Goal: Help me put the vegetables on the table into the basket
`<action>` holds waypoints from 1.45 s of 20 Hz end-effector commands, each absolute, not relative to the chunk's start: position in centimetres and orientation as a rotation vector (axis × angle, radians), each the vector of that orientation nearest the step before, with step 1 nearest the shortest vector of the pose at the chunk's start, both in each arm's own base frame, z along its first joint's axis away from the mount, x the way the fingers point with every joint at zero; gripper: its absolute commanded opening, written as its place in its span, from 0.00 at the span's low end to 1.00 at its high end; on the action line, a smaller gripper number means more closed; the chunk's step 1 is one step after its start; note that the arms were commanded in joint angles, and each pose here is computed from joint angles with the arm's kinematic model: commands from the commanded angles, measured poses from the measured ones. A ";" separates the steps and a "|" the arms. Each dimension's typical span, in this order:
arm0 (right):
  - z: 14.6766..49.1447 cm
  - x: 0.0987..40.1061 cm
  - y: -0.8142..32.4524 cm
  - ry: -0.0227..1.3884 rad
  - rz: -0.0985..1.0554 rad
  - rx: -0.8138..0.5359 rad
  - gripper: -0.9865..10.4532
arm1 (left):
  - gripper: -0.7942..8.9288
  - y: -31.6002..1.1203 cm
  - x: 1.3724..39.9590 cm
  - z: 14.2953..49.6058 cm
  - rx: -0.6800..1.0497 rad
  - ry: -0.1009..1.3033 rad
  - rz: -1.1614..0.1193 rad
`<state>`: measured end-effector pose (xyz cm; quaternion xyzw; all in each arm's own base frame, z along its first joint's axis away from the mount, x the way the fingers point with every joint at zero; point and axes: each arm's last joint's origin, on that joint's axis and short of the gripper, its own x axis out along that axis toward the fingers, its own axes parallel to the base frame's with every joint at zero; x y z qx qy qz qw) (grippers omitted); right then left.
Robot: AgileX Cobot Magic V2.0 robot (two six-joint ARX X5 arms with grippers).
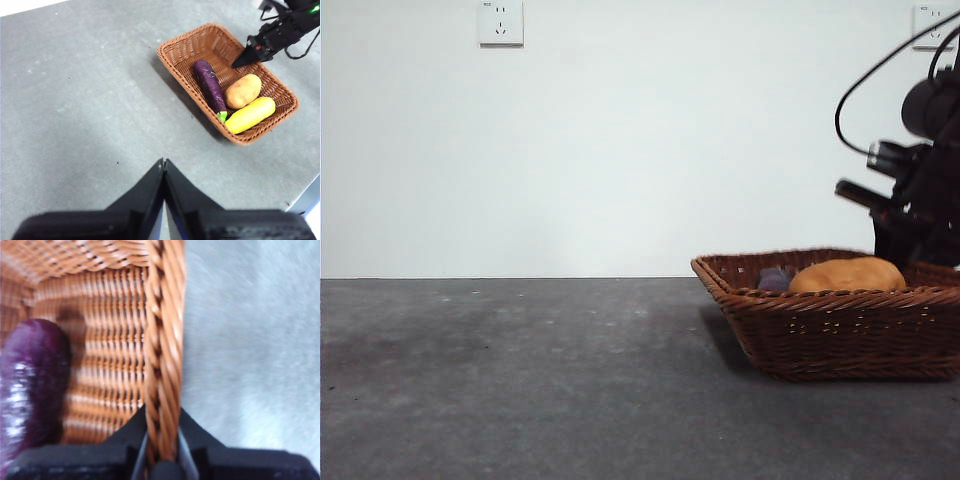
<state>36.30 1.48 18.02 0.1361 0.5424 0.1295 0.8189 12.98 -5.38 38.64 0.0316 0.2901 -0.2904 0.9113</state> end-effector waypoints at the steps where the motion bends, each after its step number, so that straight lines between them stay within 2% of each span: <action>1: 16.4 36.8 1.4 1.177 0.289 0.238 0.08 | 0.08 -5.3 12.9 38.5 0.076 0.605 -0.595; 9: 15.7 37.4 1.4 1.155 0.297 0.235 0.10 | 0.08 -5.6 13.6 38.0 0.076 0.650 -0.593; 10: 15.7 37.4 1.4 1.154 0.297 0.235 0.14 | 0.08 -5.6 13.7 38.0 0.077 0.655 -0.593; 12: 15.8 37.4 1.5 1.147 0.311 0.236 0.38 | 0.08 -5.6 13.8 38.0 0.077 0.655 -0.593; 13: 15.9 37.5 1.5 1.143 0.327 0.243 0.43 | 0.08 -5.6 13.8 38.0 0.077 0.655 -0.593; 17: 18.8 38.0 1.5 1.096 0.347 0.227 0.43 | 0.08 -5.6 13.8 38.0 0.077 0.656 -0.593; 20: 23.9 37.2 1.1 1.075 0.315 0.175 0.43 | 0.08 -5.6 13.8 38.0 0.078 0.655 -0.594; 25: 32.5 30.6 1.6 1.057 0.426 0.174 0.32 | 0.08 -5.6 13.8 38.0 0.083 0.643 -0.597; 28: 35.6 25.8 2.4 1.066 0.491 0.136 0.20 | 0.08 -5.6 13.8 38.0 0.101 0.636 -0.610; 29: 36.1 24.8 2.6 1.068 0.502 0.127 0.18 | 0.08 -5.6 13.8 38.0 0.101 0.636 -0.611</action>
